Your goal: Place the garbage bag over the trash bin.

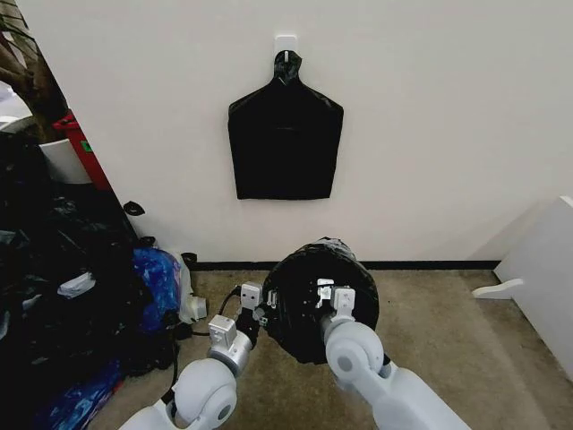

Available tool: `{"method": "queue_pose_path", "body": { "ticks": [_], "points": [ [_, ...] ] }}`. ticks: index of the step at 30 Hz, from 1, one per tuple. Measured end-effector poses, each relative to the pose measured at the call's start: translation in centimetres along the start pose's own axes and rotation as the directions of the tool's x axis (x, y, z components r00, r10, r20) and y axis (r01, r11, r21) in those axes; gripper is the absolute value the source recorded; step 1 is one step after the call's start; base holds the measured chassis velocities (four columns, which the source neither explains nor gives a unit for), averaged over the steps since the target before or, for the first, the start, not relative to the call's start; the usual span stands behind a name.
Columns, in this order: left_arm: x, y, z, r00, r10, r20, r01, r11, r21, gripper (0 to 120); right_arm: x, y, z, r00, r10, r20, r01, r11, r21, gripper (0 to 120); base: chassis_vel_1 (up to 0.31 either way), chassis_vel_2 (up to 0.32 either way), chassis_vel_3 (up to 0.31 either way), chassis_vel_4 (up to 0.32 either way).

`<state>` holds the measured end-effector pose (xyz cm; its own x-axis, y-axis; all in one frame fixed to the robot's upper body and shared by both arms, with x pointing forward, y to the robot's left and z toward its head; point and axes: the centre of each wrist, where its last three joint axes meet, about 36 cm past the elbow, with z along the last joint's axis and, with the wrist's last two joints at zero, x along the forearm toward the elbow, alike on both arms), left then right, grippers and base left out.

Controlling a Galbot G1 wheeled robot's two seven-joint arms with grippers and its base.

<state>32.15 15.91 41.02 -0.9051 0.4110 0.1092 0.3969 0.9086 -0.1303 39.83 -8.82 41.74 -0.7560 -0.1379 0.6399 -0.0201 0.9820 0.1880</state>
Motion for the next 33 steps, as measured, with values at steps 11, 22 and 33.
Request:
{"method": "queue_pose_path", "body": {
  "ticks": [11,22,33],
  "points": [
    [1.1,-0.5,-0.3,1.0,0.022,0.022,-0.022,1.0,-0.016,0,-3.8,-0.6,0.3,0.994,0.108,-0.001,-0.108,0.993,-0.037,0,0.0,0.0,0.0,0.0],
    [0.5,-0.2,0.2,1.0,0.005,0.01,-0.005,1.0,-0.008,0,0.2,1.0,-0.4,0.999,0.018,0.035,-0.016,0.998,-0.059,0,0.0,0.0,0.0,0.0],
    [0.5,-0.3,0.9,1.0,-0.014,-0.021,0.014,1.0,0.013,0,2.4,2.0,-1.7,0.997,-0.05,0.055,0.054,0.996,-0.071,0,0.0,0.0,0.0,0.0]
  ]
}}
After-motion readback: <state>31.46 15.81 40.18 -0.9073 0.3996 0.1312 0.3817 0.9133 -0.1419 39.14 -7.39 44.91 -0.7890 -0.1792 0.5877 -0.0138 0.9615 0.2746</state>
